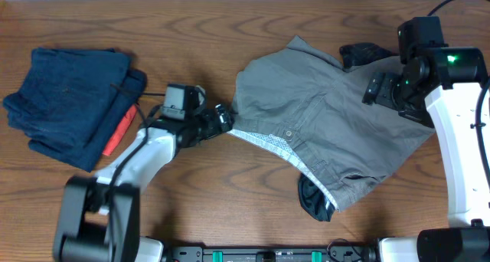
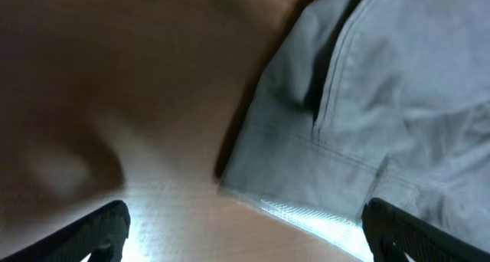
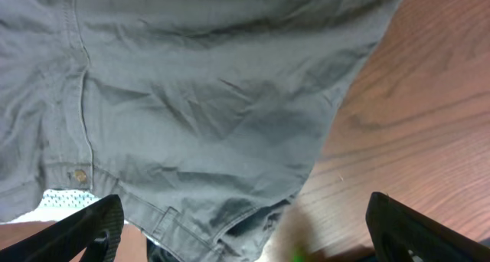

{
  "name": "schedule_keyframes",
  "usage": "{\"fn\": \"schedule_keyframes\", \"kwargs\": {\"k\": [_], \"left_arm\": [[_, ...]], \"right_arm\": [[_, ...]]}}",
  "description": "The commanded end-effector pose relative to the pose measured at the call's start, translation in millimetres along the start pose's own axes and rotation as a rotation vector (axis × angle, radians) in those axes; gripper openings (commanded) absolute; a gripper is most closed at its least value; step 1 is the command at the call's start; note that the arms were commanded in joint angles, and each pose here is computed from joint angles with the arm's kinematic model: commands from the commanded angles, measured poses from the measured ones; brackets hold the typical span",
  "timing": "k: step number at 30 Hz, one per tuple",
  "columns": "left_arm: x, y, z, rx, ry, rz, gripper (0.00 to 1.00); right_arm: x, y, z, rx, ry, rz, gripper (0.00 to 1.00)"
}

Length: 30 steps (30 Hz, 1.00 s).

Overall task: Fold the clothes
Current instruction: 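Lift the grey shorts with the right gripper and drag them toward center, then grasp the left edge of the grey shorts with the left gripper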

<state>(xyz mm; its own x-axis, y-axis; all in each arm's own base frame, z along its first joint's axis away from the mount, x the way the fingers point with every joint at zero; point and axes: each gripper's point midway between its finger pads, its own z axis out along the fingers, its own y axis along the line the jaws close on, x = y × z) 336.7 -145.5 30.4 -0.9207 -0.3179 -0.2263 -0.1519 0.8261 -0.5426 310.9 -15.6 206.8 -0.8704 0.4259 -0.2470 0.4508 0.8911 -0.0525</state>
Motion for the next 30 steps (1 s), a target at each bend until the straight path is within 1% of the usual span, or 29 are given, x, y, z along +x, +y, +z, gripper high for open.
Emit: {"fn": "schedule_keyframes", "kwargs": {"k": [1,2,3,5,8,13,17,19,24,26,28,29,30], "left_arm": [[2,-7,18,0.018,0.013,-0.021,0.98],[2,-11,24,0.028,0.009,-0.022,0.90],[3,-13,27,0.035,0.007,-0.014,0.71],[2,-19,31,0.051,-0.002,0.006,0.41],[-5,-28,30,0.081,-0.034,0.027,0.06],[-24,-45,11,0.125,-0.105,0.065,0.06],[-60,-68,-31,0.167,-0.234,0.156,0.06],[-85,-79,-62,0.176,-0.316,0.156,0.06],[-158,-116,-171,0.248,-0.578,0.176,0.06],[-183,-117,-203,0.245,-0.673,0.170,0.06],[-205,-97,-220,0.173,-0.760,0.123,0.06],[-211,-87,-221,0.142,-0.777,0.101,0.08],[-215,-75,-217,0.113,-0.771,0.079,0.22]], "right_arm": [[-2,-5,-5,0.003,-0.017,0.026,0.99],[-2,-5,-5,0.003,-0.017,0.026,0.99],[-2,-5,-5,0.004,-0.017,0.026,0.99],[-2,-5,-5,0.004,-0.017,0.026,0.99],[-2,-5,-5,0.004,-0.018,0.026,0.99],[-3,-8,-5,0.006,-0.018,0.033,0.99],[-5,-12,-4,0.009,-0.019,0.046,0.99],[-6,-13,-4,0.010,-0.019,0.043,0.99],[-8,-16,-4,0.011,-0.022,0.041,0.99],[-8,-16,-3,0.011,-0.023,0.038,0.99],[-8,-16,-3,0.010,-0.022,0.032,0.99],[-8,-16,-3,0.010,-0.022,0.028,0.99],[-8,-16,-3,0.010,-0.022,0.019,0.99]]}}
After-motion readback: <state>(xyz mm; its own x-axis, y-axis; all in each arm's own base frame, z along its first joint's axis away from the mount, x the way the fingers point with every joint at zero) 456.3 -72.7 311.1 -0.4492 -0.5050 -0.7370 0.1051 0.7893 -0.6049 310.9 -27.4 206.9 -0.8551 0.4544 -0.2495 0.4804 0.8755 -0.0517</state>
